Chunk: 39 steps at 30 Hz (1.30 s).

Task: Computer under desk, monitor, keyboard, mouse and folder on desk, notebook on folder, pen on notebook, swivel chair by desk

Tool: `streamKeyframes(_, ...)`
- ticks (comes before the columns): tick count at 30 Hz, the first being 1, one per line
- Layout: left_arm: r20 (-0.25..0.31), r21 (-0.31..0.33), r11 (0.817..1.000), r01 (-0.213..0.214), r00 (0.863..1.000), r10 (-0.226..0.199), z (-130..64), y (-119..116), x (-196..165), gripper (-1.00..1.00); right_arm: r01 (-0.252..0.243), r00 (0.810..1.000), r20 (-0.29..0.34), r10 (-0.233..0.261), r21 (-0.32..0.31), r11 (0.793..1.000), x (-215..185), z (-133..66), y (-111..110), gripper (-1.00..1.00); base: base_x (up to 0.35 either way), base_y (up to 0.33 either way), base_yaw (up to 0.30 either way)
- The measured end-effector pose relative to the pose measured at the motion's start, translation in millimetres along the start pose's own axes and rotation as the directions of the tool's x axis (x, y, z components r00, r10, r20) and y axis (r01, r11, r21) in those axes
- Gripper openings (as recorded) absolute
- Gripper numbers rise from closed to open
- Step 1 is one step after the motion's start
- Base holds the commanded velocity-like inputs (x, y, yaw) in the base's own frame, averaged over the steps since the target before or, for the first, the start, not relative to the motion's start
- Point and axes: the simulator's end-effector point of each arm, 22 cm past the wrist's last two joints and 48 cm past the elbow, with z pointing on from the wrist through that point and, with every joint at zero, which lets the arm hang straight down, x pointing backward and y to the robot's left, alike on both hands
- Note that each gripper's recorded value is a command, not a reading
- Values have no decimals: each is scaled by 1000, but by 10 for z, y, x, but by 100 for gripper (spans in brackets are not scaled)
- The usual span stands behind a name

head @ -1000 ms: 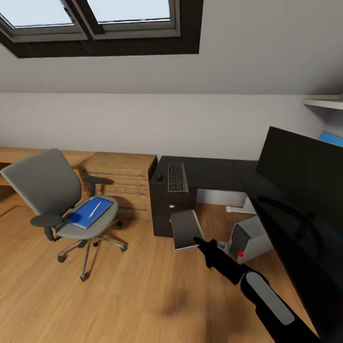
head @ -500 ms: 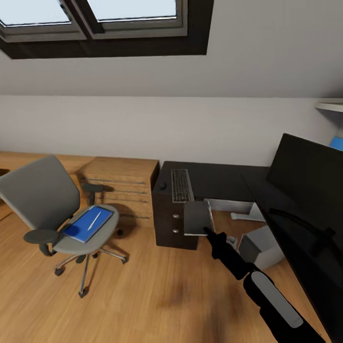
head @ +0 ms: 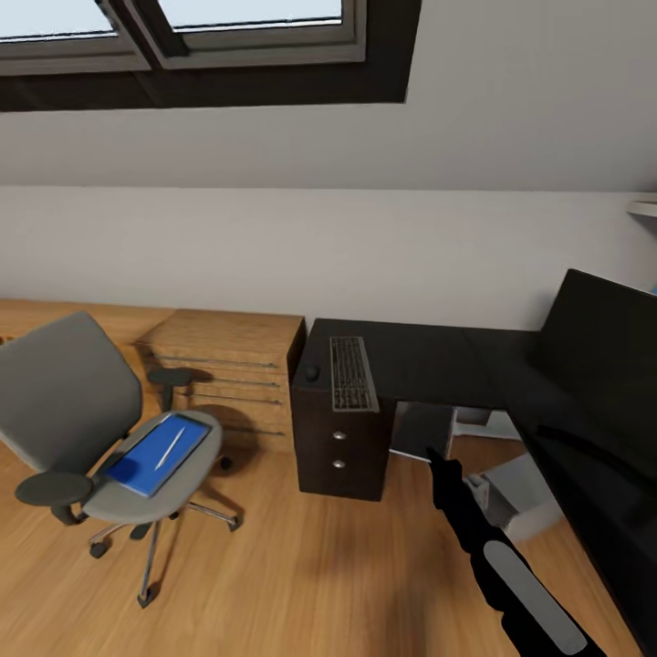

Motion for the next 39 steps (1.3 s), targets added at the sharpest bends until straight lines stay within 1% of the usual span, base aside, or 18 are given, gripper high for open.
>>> streamKeyframes(4, 0, 1, 1000, 0, 1000, 0, -1, -6, 1, 100, 0, 1000, 11, 0, 26, 1000, -49, 4, -99, -100, 320, -143, 0)
streamKeyframes(9, -3, 5, 1000, -4, 1000, 4, -5, -25, 11, 100, -2, 1000, 25, 1, 34, 999, -118, 10, -133, -100, 285, -207, 0)
streamKeyframes(15, -3, 5, 1000, -6, 1000, 6, -5, -24, 13, 100, -1, 1000, 26, 0, 39, 999, -125, 9, -156, -100, 274, -177, 0)
streamKeyframes(18, -3, 6, 1000, -6, 1000, 6, -4, -21, 11, 100, 0, 1000, 26, -2, 45, 999, -127, 8, -187, -100, 313, -15, 0)
streamKeyframes(27, -1, 5, 1000, -4, 1000, 4, -3, -17, 6, 100, 0, 1000, 22, -1, 42, 999, -117, 9, -183, -100, 312, 71, 0)
streamKeyframes(39, -1, 7, 1000, -6, 1000, 6, -3, -32, 4, 100, 2, 1000, 16, -3, 37, 999, -94, 11, -166, -100, 44, 10, 0)
